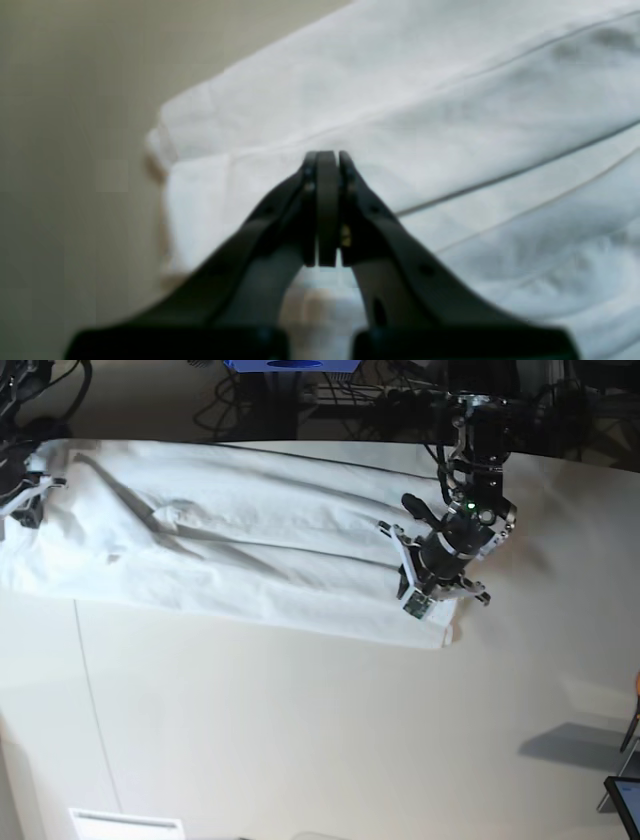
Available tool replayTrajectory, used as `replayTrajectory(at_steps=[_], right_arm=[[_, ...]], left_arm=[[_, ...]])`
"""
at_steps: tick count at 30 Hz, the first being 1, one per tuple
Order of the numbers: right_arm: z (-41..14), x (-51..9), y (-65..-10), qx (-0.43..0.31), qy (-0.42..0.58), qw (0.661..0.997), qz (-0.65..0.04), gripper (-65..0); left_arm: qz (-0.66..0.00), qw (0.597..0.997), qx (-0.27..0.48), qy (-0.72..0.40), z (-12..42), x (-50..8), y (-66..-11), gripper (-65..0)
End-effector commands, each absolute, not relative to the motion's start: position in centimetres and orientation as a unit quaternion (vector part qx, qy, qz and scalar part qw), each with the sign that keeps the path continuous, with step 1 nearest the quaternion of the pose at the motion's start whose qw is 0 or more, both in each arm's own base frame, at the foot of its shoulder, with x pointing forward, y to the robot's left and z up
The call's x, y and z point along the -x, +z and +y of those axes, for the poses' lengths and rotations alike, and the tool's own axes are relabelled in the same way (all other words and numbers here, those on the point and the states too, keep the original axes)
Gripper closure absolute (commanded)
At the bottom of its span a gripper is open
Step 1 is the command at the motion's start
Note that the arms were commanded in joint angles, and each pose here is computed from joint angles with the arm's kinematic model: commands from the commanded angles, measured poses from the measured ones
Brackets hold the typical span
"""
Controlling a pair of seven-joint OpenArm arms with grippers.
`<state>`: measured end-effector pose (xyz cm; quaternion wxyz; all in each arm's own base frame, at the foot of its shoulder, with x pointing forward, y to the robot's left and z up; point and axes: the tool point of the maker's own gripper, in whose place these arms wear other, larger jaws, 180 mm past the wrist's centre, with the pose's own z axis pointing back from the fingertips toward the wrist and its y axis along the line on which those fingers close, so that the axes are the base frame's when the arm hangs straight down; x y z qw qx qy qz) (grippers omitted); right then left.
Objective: Fold the T-shirt properly
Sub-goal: 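Lay the folded sides down and open both grippers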
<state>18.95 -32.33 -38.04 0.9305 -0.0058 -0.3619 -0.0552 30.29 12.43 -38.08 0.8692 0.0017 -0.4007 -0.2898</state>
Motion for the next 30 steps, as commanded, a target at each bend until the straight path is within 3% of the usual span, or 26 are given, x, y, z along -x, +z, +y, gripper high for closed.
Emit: replayTrajectory(at_steps=[1,5,13,23,30], right_arm=[[-33.0,-19.6,-37.7,0.013,-0.053,0.928,-0.37,-0.3],[-33.9,-19.7,-39.9,0.026,-0.062,0.935,-0.349,-0.3],[-30.6,-22.6,-43.8,0.002,-0.006,0.947,-0.322,-0.3],[-29.8,-27.5,-43.2,0.014,0.029,0.944,-0.327,-0.3],[-31.1,-29.2,-41.7,0.032,0.04,0.939,-0.34,-0.3]], left_arm=[[-0.404,0.866,-0.011,-0.295,12.6,-30.5,-38.3,0.0],[-0.378,0.876,-0.017,-0.298,12.6,-29.8,-41.0,0.0],[-0.343,0.893,-0.012,-0.292,13.5,-30.3,-43.7,0.0],[-0.363,0.899,-0.062,-0.238,18.4,-34.1,-41.9,0.0],[-0.36,0.909,-0.076,-0.195,21.2,-33.4,-42.0,0.0]])
